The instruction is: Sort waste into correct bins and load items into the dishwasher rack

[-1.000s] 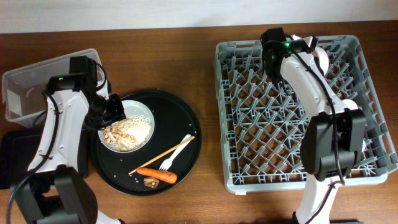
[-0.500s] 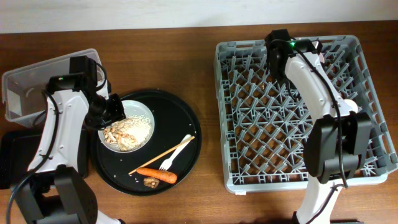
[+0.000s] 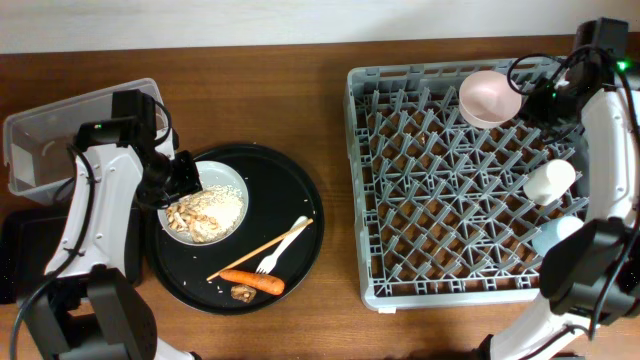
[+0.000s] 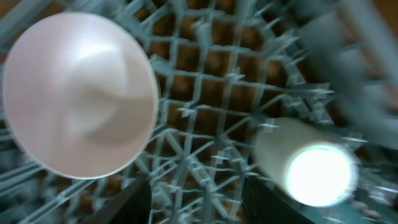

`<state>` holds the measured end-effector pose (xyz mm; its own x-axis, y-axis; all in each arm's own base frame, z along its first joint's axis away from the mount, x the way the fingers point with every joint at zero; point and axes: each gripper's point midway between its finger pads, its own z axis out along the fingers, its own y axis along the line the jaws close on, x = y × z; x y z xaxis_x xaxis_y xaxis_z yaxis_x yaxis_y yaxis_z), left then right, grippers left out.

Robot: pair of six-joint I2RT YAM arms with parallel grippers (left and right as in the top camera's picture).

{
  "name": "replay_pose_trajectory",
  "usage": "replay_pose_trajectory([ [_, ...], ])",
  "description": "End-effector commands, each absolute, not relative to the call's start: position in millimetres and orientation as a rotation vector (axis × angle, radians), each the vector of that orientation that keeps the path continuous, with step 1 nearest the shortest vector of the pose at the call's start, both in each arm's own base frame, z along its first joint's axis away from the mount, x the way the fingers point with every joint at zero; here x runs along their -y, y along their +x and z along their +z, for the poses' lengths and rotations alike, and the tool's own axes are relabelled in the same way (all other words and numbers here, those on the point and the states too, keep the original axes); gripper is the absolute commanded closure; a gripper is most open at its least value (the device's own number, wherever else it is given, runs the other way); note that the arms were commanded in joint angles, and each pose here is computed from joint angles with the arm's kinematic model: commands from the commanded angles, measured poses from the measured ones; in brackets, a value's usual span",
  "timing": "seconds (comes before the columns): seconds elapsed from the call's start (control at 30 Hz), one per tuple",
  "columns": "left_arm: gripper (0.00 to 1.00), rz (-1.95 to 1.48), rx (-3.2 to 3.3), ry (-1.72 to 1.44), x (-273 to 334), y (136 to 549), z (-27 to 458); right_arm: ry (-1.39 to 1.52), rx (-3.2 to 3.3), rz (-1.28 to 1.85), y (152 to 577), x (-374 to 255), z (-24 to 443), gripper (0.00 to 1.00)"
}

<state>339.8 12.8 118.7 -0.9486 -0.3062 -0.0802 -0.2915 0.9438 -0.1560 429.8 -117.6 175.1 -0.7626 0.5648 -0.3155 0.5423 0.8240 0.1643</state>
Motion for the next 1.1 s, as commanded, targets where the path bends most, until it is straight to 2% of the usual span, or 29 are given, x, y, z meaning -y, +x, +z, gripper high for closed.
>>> replay_pose_trajectory([
  [0.0, 0.53, -0.207, -2.961, -0.473, -16, 343, 127, 0.785, -2.694, 0.333, 442, 89, 158, 0.50],
  [0.13, 0.53, -0.206, -2.960, -0.473, -16, 343, 127, 0.794, -2.690, 0.337, 449, 89, 150, 0.50],
  [0.33, 0.53, -0.207, -2.958, -0.472, -16, 343, 127, 0.853, -2.702, 0.259, 448, 99, 139, 0.60],
  [0.47, 0.53, -0.207, -2.959, -0.472, -16, 343, 127, 0.909, -2.733, 0.268, 450, 99, 117, 0.62],
  [0.5, 0.53, -0.207, -2.959, -0.472, -16, 343, 127, 0.907, -2.732, 0.267, 451, 99, 116, 0.67],
  [0.6, 0.53, -0.207, -2.959, -0.473, -16, 343, 127, 0.895, -2.696, 0.265, 455, 102, 125, 0.91],
  [0.63, 0.53, -0.207, -2.959, -0.473, -16, 343, 127, 0.881, -2.666, 0.259, 459, 104, 133, 0.96],
  [0.77, 0.53, -0.207, -2.960, -0.473, -16, 343, 127, 0.854, -2.634, 0.257, 462, 105, 144, 0.95],
  [0.83, 0.53, -0.207, -2.963, -0.474, -15, 342, 127, 0.860, -2.647, 0.257, 459, 104, 143, 0.76],
  [0.87, 0.53, -0.207, -2.963, -0.474, -15, 342, 127, 0.862, -2.651, 0.257, 458, 104, 142, 0.69],
  [0.9, 0.53, -0.207, -2.963, -0.473, -15, 342, 127, 0.864, -2.655, 0.252, 457, 104, 142, 0.66],
  [1.07, 0.53, -0.207, -2.964, -0.474, -15, 342, 127, 0.878, -2.668, 0.209, 453, 108, 140, 0.65],
])
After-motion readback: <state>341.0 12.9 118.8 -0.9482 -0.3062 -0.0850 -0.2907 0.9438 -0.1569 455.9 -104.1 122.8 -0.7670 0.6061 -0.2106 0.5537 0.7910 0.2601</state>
